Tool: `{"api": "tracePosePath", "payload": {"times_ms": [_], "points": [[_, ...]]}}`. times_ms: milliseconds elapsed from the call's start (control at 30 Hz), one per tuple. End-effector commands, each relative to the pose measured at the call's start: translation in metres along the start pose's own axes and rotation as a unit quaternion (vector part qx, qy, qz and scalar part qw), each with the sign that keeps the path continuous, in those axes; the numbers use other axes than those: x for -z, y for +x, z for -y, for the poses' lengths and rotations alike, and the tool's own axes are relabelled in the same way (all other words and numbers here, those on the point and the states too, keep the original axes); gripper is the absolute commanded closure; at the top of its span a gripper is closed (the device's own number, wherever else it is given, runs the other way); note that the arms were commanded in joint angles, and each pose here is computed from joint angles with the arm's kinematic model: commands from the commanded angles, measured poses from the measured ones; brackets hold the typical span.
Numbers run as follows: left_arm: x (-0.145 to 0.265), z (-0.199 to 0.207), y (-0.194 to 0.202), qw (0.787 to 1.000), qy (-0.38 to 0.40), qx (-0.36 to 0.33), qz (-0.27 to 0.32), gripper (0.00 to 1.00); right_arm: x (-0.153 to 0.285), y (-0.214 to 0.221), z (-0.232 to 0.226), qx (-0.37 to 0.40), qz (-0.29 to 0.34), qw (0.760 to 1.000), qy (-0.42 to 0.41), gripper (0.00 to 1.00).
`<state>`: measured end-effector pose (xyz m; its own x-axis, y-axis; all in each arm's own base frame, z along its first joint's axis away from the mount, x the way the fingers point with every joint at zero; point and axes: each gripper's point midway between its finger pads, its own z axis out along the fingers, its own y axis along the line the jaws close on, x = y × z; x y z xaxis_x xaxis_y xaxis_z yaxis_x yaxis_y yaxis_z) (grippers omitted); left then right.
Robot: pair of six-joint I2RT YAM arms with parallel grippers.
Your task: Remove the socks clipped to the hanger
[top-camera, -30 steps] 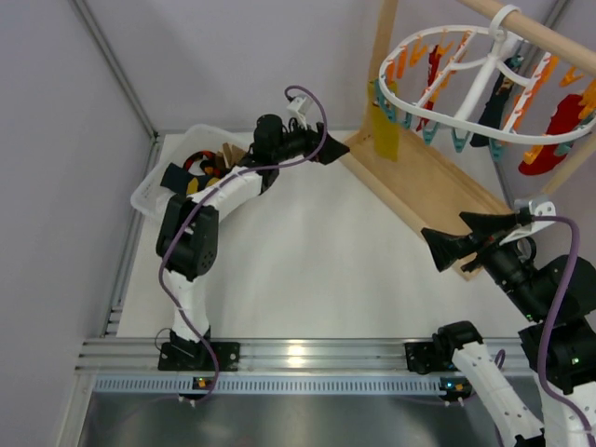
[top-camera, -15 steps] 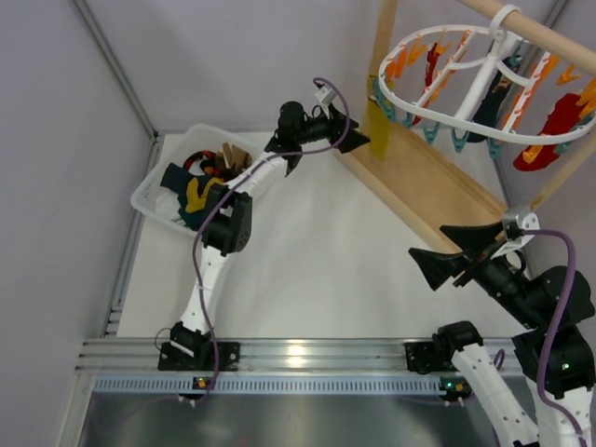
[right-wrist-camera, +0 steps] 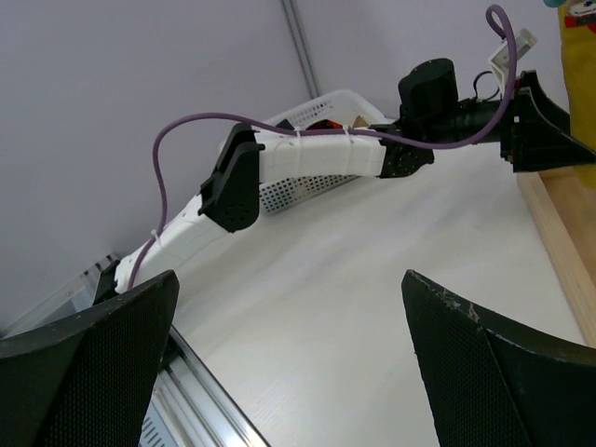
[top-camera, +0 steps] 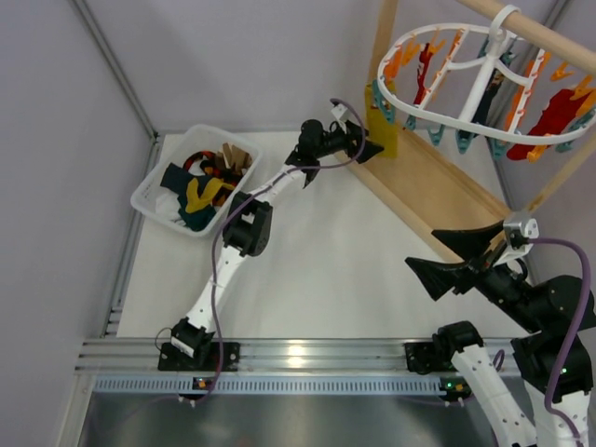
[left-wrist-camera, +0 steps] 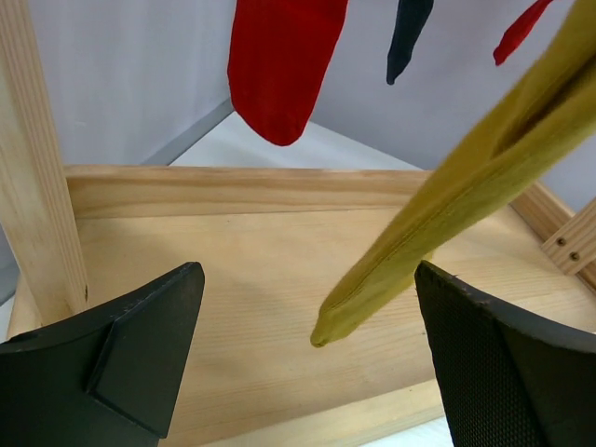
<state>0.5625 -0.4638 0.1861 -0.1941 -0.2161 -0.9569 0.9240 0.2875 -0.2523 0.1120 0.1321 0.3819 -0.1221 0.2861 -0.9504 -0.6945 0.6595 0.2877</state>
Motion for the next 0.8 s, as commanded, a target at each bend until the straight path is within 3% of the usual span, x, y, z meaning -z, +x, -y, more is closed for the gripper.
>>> {"api": "tracePosePath", "payload": {"times_ms": [0, 133, 233, 267, 333, 367, 467, 500, 533, 600, 633, 667, 767], "points": [[-0.017, 0.027, -0.036, 0.995, 0.029, -0.081, 0.05, 0.02, -0.008, -0.005, 0.001, 0.003, 0.011, 1.0, -0.01, 0.01], [-0.025, 0.054, -0.036, 0.994, 0.065, -0.078, 0.047, 0.02, -0.011, 0.001, 0.007, -0.003, 0.009, 1.0, -0.004, 0.01], [-0.029, 0.066, -0.044, 0.993, 0.071, -0.078, 0.059, 0.18, -0.013, 0.002, 0.009, -0.001, 0.007, 1.0, -0.001, 0.0], [-0.03, 0.069, -0.048, 0.992, 0.071, -0.079, 0.062, 0.44, -0.013, 0.002, 0.009, -0.002, 0.006, 1.0, -0.002, 0.0], [-0.032, 0.07, -0.056, 0.993, 0.058, -0.078, 0.07, 0.74, -0.013, 0.001, 0.009, -0.003, 0.007, 1.0, -0.001, 0.0], [-0.032, 0.07, -0.059, 0.993, 0.051, -0.075, 0.072, 0.96, -0.012, 0.001, 0.009, -0.001, 0.008, 1.0, -0.001, 0.01], [-0.026, 0.065, -0.07, 0.996, 0.01, -0.046, 0.078, 1.0, -0.011, 0.001, 0.009, -0.002, 0.012, 1.0, 0.002, 0.0], [-0.022, 0.062, -0.057, 0.998, -0.005, -0.017, 0.065, 1.0, -0.011, 0.0, 0.009, -0.002, 0.013, 1.0, 0.003, 0.01], [-0.019, 0.067, -0.075, 0.997, -0.017, -0.015, 0.076, 1.0, -0.01, 0.0, 0.009, -0.001, 0.016, 1.0, 0.005, 0.01], [-0.01, 0.059, -0.057, 0.995, -0.074, 0.022, 0.065, 1.0, -0.008, -0.004, 0.008, 0.001, 0.022, 1.0, 0.007, 0.0], [-0.005, 0.071, -0.08, 0.993, -0.084, 0.02, 0.079, 1.0, -0.006, -0.005, 0.009, 0.002, 0.024, 1.0, 0.012, 0.01], [0.006, 0.058, -0.058, 0.988, -0.135, 0.041, 0.068, 1.0, -0.005, -0.007, 0.008, 0.003, 0.026, 1.0, 0.014, 0.0], [0.029, 0.071, -0.06, 0.974, -0.206, 0.058, 0.074, 1.0, 0.003, -0.015, 0.005, 0.01, 0.034, 0.999, 0.027, 0.01]]}}
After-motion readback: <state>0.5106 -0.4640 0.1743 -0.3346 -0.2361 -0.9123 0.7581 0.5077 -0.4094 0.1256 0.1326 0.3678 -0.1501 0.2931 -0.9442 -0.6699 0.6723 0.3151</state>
